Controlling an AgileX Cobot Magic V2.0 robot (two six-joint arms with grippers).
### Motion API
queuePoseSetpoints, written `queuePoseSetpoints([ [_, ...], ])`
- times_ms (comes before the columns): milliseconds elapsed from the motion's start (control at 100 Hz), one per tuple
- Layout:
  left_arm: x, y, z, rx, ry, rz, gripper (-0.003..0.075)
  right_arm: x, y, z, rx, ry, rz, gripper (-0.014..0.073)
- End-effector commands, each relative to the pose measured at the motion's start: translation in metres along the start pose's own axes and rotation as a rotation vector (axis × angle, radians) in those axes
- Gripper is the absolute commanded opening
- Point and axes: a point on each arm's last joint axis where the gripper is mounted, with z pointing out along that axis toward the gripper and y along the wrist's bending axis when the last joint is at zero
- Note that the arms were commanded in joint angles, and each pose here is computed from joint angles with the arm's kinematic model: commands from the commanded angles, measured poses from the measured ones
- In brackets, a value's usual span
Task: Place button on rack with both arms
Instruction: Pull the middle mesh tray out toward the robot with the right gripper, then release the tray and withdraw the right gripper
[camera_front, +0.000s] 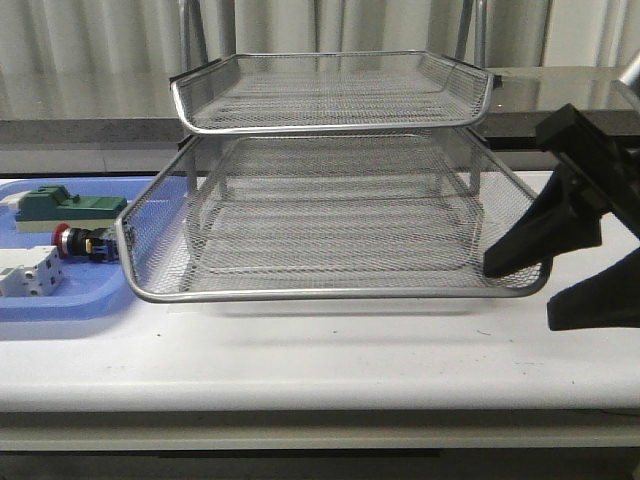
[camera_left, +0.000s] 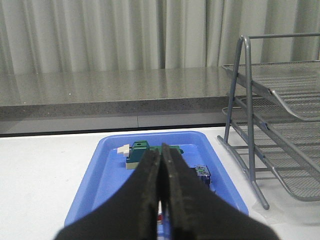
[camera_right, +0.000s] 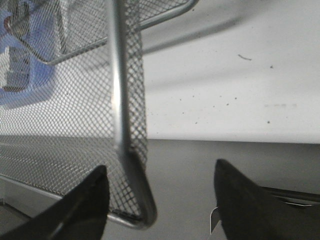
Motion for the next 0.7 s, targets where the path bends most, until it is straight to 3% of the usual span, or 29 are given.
queuePoseSetpoints([
  [0, 0.007, -0.001, -0.002, 0.013, -0.064, -0.021, -0.0020, -0.002, 0.011, -0.007, -0.059, -0.001, -0.064, 0.0538],
  [410, 0.007, -0.001, -0.002, 0.013, -0.064, -0.021, -0.0020, 0.006, 0.031, -0.054, -0.011, -0.057, -0.260, 0.0538],
  [690, 0.007, -0.001, -0.002, 0.013, -0.064, -0.021, -0.0020, -0.001, 0.047, -0.116, 0.256, -0.093, -0.383, 0.0538],
])
